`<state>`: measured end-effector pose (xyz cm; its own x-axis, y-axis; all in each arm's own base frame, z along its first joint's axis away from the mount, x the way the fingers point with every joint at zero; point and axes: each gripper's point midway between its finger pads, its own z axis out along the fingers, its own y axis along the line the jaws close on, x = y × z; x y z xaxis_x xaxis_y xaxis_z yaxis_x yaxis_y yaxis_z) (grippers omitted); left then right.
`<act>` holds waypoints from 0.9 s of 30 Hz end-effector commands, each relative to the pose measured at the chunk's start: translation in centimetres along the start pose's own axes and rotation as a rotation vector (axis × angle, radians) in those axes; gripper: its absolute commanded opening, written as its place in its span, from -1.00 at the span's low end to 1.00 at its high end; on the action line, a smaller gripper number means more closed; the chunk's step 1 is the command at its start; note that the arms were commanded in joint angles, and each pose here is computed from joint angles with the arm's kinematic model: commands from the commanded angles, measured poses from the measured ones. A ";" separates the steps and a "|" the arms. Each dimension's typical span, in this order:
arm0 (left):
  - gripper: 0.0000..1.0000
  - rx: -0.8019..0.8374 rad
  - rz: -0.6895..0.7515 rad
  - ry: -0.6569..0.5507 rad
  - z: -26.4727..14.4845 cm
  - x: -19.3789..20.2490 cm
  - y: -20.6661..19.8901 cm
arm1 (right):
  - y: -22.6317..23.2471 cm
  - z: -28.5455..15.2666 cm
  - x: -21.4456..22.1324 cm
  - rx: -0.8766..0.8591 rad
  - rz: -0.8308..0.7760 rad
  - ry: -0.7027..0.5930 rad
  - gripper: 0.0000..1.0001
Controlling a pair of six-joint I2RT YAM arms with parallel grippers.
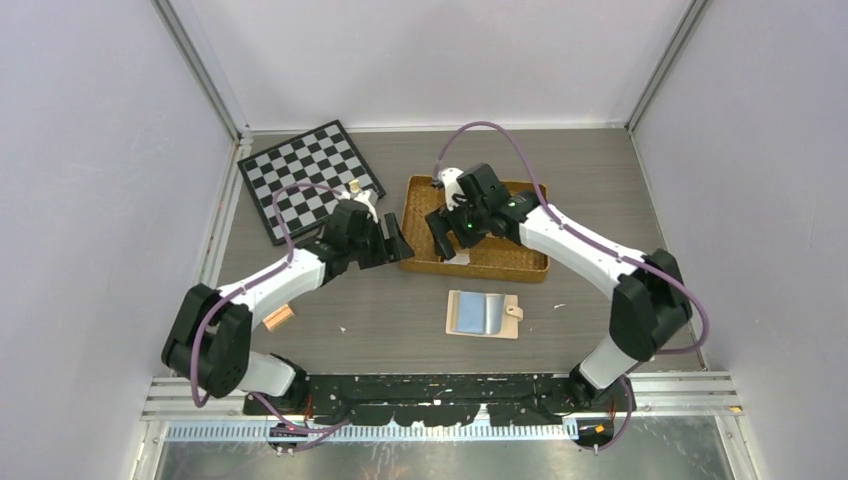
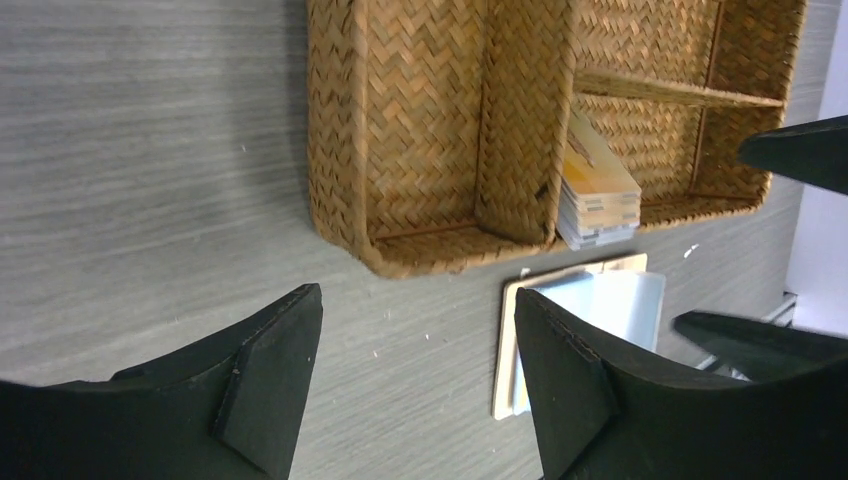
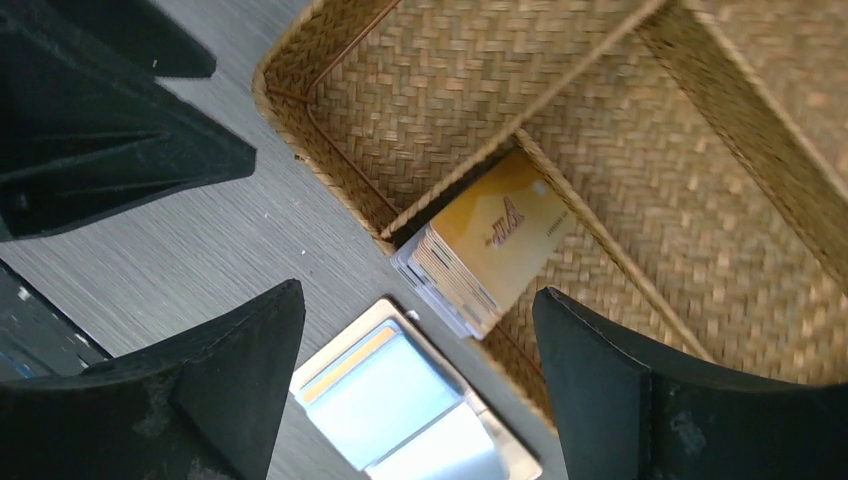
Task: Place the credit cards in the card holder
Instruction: Pick up the credit card from the storage box.
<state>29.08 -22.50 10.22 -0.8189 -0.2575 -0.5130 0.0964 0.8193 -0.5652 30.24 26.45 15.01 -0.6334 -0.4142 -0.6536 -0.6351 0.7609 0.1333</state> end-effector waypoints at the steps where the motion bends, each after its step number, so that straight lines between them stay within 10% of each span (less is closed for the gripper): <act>1: 0.45 -0.012 0.066 -0.040 1.1 -2.7 -0.6 | 1.4 1.4 -2.1 -0.137 -0.180 -0.040 0.79; 14: 0.08 -0.165 0.206 0.014 4.6 -3.6 2.5 | 0.9 6.4 0.9 -0.200 -0.299 0.087 0.79; 27: -0.83 -0.227 0.281 0.040 6.0 -4.6 3.4 | 2.0 5.6 3.4 -0.214 -0.258 0.174 0.73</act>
<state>35.07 -21.84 5.70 -0.8255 -0.0155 -0.5642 0.1790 0.9408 -0.2878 30.42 28.72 6.44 -0.5016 -0.6857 -0.5275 -0.8461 0.5160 0.1338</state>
